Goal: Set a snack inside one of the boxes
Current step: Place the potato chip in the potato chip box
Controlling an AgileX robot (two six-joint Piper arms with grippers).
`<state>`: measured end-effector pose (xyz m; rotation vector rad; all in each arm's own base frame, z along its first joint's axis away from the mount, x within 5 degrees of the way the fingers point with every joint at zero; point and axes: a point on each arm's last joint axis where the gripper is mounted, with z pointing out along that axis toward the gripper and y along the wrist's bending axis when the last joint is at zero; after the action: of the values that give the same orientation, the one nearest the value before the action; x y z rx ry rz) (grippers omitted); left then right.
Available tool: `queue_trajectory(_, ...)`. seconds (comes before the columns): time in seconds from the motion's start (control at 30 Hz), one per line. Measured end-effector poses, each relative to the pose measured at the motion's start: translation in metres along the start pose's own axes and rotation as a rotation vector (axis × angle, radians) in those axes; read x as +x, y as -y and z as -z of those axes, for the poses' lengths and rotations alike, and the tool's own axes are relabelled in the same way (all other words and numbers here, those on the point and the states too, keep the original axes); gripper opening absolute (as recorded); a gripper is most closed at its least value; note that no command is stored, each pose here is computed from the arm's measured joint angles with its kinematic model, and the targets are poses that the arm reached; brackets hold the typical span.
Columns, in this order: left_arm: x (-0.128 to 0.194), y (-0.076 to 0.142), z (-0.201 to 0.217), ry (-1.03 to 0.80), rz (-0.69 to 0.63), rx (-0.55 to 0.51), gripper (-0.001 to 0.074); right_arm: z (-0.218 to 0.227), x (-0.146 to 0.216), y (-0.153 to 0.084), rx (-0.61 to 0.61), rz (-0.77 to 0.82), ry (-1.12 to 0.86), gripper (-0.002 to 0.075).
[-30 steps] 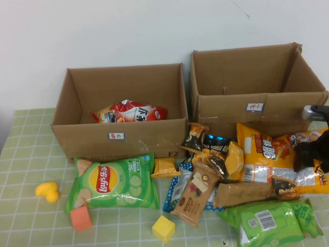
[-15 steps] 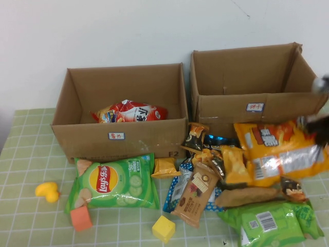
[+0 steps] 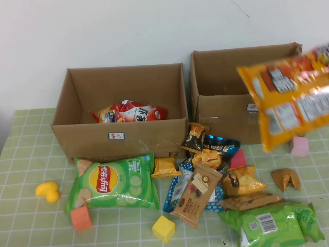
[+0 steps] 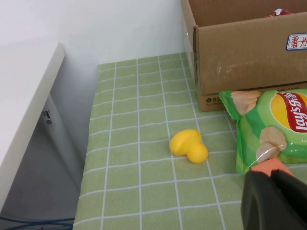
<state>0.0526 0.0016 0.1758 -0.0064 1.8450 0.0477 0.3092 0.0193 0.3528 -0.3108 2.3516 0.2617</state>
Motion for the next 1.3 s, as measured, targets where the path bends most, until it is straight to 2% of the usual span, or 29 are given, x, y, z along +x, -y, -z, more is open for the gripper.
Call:
queue_trajectory(0.23,0.000,0.000,0.000,0.000,0.000,0.000,-0.0001,0.005,-0.035,-0.038,-0.259,0.058,0.188,0.0012)
queue_trajectory(0.47,0.000,0.000,0.000,0.000,0.000,0.000,-0.0001,-0.047,-0.075,-0.084,-0.403,0.119,0.241,0.0012)
queue_trajectory(0.73,0.000,0.000,0.000,0.000,0.000,0.000,-0.0001,-0.129,-0.108,-0.133,-0.515,0.113,0.274,0.0012)
queue_trajectory(1.03,0.000,0.000,0.000,0.000,0.003,0.000,-0.0001,-0.209,-0.106,-0.177,-0.622,0.078,0.271,0.0011)
queue_trajectory(1.3,0.000,0.000,0.000,-0.002,0.003,0.000,-0.0001,-0.226,-0.101,-0.197,-0.609,0.088,0.311,0.0011)
